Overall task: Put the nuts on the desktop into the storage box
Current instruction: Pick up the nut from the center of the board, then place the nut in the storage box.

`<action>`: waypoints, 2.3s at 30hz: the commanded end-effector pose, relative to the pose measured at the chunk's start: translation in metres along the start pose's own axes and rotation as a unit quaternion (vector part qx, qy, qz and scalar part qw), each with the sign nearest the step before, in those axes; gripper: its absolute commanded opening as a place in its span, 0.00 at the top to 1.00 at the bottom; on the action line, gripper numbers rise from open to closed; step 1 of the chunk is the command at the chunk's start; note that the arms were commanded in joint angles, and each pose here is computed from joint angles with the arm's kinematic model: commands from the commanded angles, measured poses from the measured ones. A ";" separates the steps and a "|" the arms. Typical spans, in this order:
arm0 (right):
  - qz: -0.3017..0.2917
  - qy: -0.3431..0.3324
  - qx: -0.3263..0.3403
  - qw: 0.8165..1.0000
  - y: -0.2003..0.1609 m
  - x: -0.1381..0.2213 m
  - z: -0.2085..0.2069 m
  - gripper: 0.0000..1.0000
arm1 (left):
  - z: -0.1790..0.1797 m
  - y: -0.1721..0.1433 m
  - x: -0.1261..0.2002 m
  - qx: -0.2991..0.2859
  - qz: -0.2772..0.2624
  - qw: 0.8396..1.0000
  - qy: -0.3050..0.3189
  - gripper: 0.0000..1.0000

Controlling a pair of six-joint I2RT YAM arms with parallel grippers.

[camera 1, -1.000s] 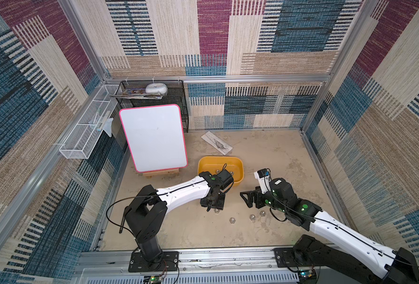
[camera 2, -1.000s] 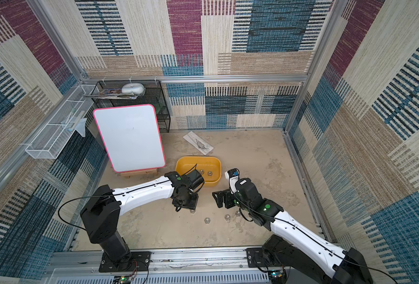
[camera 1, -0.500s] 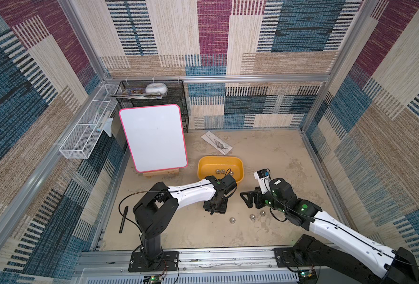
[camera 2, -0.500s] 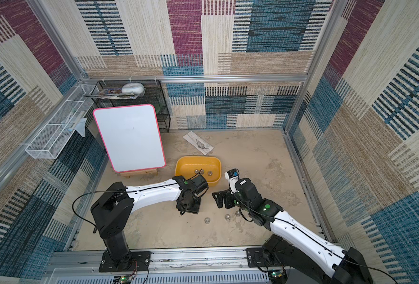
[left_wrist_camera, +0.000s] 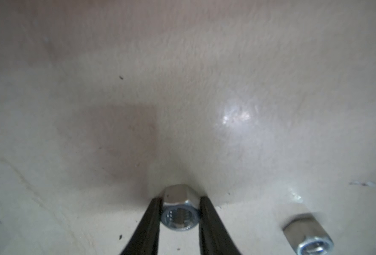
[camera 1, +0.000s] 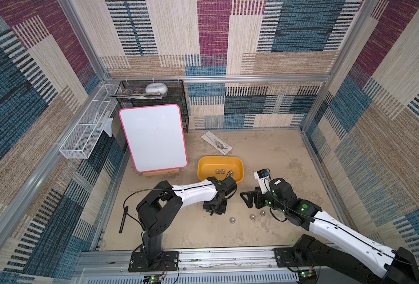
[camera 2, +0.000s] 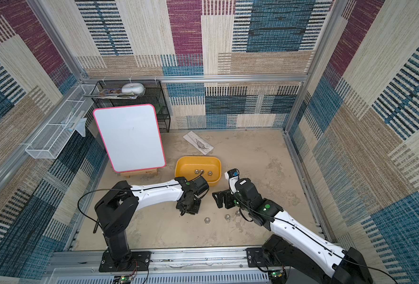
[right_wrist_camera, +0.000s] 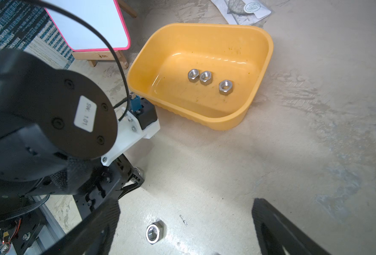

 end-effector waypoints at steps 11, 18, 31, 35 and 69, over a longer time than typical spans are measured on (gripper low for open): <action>-0.010 0.001 -0.003 1.000 0.002 0.000 0.000 0.01 | -0.006 0.011 0.028 -0.019 -0.028 0.999 0.007 0.83; -0.014 0.002 -0.004 1.000 0.003 0.002 0.001 0.01 | -0.018 0.044 0.080 -0.030 -0.072 0.997 -0.011 0.82; -0.023 0.007 -0.004 1.000 0.004 0.007 0.002 0.01 | -0.034 0.141 0.101 -0.005 -0.098 0.993 -0.059 0.82; -0.024 0.012 -0.004 1.000 0.004 0.007 0.002 0.01 | -0.039 0.162 0.084 0.000 -0.086 0.995 -0.058 0.82; -0.026 0.014 -0.004 1.000 0.004 0.008 0.003 0.01 | -0.038 0.194 0.084 0.023 -0.087 0.991 -0.098 0.42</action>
Point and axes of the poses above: each gripper's point midway between its finger pads, its own x axis back along the fingers, its own z axis along the line the jaws close on, y = z × x, the point moved 10 cm from there along x, back along the fingers, and after that the axes turned 15 degrees about x, right-handed, at the moved point
